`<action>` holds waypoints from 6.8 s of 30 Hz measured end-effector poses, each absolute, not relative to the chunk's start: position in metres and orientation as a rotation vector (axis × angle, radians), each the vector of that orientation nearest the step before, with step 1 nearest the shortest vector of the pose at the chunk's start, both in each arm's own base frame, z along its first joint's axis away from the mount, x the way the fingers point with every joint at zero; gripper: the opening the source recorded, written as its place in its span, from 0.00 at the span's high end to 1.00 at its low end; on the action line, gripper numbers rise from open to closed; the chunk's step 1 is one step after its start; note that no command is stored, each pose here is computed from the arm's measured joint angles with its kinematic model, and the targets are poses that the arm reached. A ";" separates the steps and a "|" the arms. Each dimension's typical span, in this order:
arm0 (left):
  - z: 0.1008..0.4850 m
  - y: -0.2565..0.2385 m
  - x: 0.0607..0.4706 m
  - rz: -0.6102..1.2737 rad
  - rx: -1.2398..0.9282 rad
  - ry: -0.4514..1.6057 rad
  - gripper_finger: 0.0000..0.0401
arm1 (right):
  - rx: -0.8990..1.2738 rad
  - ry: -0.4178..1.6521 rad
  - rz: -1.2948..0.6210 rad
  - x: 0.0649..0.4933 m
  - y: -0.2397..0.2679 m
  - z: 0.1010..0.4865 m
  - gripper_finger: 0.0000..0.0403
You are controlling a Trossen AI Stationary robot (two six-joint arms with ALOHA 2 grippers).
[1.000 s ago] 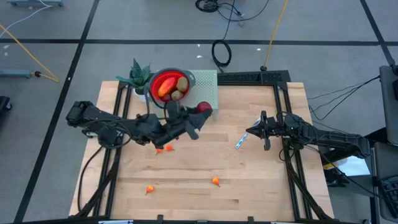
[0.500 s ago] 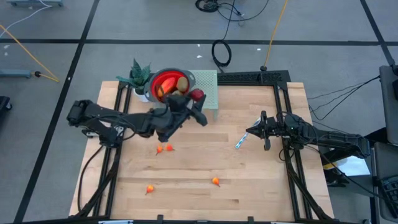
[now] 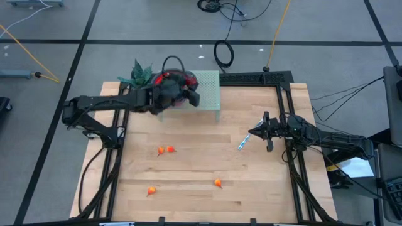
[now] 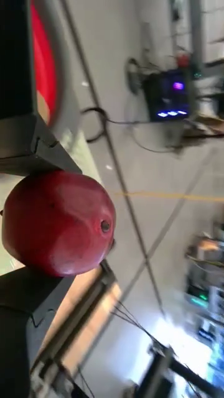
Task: Pick & Place Fruit
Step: Put the pomegranate into the red strainer bowl on the shelf, then put the pear into the red strainer bowl on the shelf
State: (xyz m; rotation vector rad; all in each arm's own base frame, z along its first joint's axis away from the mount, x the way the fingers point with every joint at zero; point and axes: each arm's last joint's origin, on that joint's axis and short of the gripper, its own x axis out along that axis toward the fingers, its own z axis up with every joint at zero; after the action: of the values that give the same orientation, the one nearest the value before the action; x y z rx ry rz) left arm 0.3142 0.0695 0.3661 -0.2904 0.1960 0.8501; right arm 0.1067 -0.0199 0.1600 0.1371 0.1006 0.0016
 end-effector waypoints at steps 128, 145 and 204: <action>0.295 -0.171 0.248 0.383 -0.978 1.140 0.96 | 0.136 0.109 0.004 0.107 -0.020 0.159 1.00; 0.253 -0.208 0.231 0.570 -0.917 1.444 0.84 | 0.139 0.119 0.003 0.107 -0.020 0.158 1.00; 0.151 -0.211 0.200 0.652 -0.810 1.525 0.32 | 0.143 0.122 0.002 0.106 -0.020 0.158 1.00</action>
State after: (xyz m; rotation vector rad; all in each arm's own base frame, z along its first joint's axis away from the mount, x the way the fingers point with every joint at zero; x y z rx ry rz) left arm 0.2002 -0.2106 0.1507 -0.8096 1.5253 0.6521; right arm 0.1065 -0.0198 0.1579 0.1429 0.1224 0.0024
